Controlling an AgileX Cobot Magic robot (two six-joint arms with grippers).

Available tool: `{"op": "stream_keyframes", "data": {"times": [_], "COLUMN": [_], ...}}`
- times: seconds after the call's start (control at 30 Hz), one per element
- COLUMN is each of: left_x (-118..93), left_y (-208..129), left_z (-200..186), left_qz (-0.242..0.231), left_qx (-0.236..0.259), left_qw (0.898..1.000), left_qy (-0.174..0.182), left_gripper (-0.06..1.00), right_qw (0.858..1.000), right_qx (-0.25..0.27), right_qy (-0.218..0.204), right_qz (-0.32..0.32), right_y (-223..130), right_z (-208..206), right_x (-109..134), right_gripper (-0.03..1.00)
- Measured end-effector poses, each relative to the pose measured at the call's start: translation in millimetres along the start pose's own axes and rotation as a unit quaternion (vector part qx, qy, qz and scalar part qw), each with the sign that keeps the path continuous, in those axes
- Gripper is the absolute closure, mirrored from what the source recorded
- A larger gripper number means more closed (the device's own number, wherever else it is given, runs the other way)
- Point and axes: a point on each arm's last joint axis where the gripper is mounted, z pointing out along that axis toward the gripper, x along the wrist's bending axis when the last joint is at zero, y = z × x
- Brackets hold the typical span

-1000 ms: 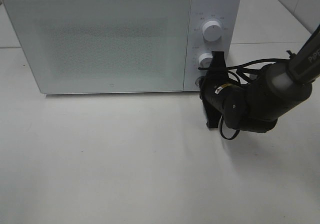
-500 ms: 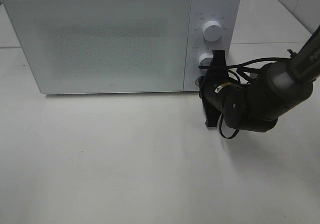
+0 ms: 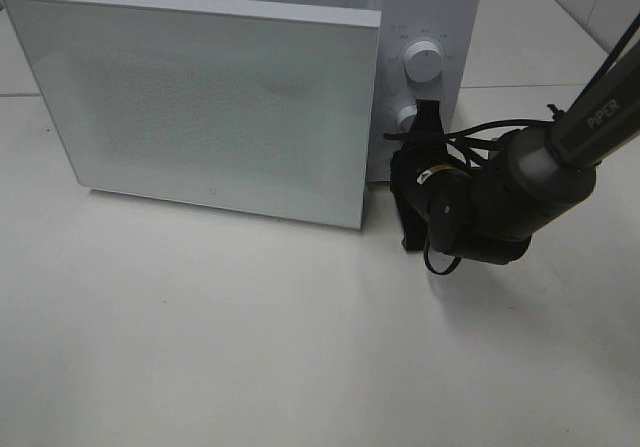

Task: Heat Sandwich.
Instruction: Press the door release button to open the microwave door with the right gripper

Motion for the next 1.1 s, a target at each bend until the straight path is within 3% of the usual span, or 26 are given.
{"op": "stream_keyframes", "data": {"times": [1.1], "left_x": [0.0], "left_y": [0.0], "left_z": [0.0], "left_qz": [0.0], "left_qx": [0.0], "left_qw": [1.0], "left_qy": [0.0], "left_gripper": [-0.02], "right_qw": [0.999], "right_qx": [0.019], "right_qy": [-0.043], "right_qz": [-0.009], "right_y": [1.5], "right_z": [-5.6], "right_x": [7.2], "right_gripper": [0.96]}}
